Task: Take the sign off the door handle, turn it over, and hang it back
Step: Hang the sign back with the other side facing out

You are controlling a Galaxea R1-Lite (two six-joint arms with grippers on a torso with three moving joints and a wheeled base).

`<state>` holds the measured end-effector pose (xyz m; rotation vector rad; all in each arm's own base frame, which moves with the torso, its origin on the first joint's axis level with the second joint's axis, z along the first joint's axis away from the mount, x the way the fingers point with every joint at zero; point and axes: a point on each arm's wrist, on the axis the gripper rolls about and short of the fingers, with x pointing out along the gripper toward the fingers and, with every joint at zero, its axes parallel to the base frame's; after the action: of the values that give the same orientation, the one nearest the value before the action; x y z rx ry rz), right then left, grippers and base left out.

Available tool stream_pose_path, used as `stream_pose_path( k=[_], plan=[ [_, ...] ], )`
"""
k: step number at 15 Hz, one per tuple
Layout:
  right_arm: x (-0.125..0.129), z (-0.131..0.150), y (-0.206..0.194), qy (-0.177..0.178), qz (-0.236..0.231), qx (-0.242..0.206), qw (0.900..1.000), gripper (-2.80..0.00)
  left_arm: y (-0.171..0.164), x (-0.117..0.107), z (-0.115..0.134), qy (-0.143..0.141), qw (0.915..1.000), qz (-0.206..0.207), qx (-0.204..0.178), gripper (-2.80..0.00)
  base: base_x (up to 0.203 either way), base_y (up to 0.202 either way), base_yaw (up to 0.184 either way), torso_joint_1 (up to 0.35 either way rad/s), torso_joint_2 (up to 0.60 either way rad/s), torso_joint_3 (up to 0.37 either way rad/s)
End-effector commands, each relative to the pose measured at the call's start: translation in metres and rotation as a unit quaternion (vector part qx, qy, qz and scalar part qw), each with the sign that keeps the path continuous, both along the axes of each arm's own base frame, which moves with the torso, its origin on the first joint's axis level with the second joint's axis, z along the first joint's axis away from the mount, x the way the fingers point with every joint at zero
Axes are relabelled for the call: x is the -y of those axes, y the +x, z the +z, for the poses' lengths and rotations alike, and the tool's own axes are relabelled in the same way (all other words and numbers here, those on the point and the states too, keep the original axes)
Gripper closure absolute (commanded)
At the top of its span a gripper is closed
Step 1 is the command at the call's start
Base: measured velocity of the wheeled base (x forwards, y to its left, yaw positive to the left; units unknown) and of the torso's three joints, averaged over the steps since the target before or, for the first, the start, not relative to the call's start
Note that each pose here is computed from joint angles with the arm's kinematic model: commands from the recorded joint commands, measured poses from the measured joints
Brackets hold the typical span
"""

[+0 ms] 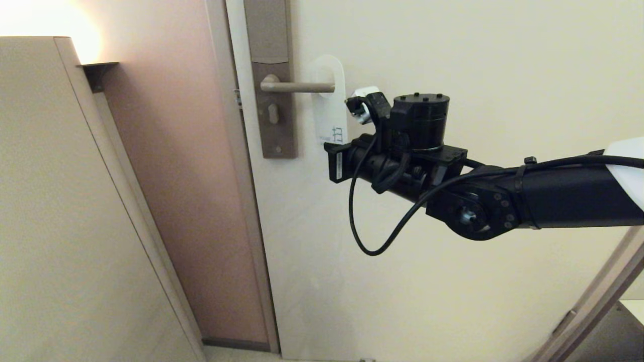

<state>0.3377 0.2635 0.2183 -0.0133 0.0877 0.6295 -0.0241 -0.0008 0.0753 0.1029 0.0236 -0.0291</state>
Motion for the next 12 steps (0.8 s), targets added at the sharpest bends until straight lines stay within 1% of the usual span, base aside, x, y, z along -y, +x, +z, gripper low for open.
stream_pose_path(
  k=[1, 5, 12],
  plan=[
    [-0.006, 0.001, -0.004, 0.004, 0.008, 0.004, 1.000, 0.00, 0.000, 0.000, 0.000, 0.000, 1.0000, -0.001, 0.000, 0.00, 0.000, 0.000, 0.000, 0.000, 0.00, 0.000],
    [-0.020, 0.002, -0.012, 0.019, 0.024, 0.022, 0.999, 0.00, 0.000, 0.000, 0.000, 0.000, 1.0000, -0.001, 0.000, 0.00, 0.000, 0.000, 0.000, 0.000, 0.00, 0.000],
    [-0.033, -0.005, -0.019, 0.024, 0.041, 0.029, 0.998, 0.00, 0.000, 0.000, 0.000, 0.000, 1.0000, 0.000, -0.001, 0.00, 0.000, 0.000, 0.000, 0.000, 0.00, 0.000]
  ],
)
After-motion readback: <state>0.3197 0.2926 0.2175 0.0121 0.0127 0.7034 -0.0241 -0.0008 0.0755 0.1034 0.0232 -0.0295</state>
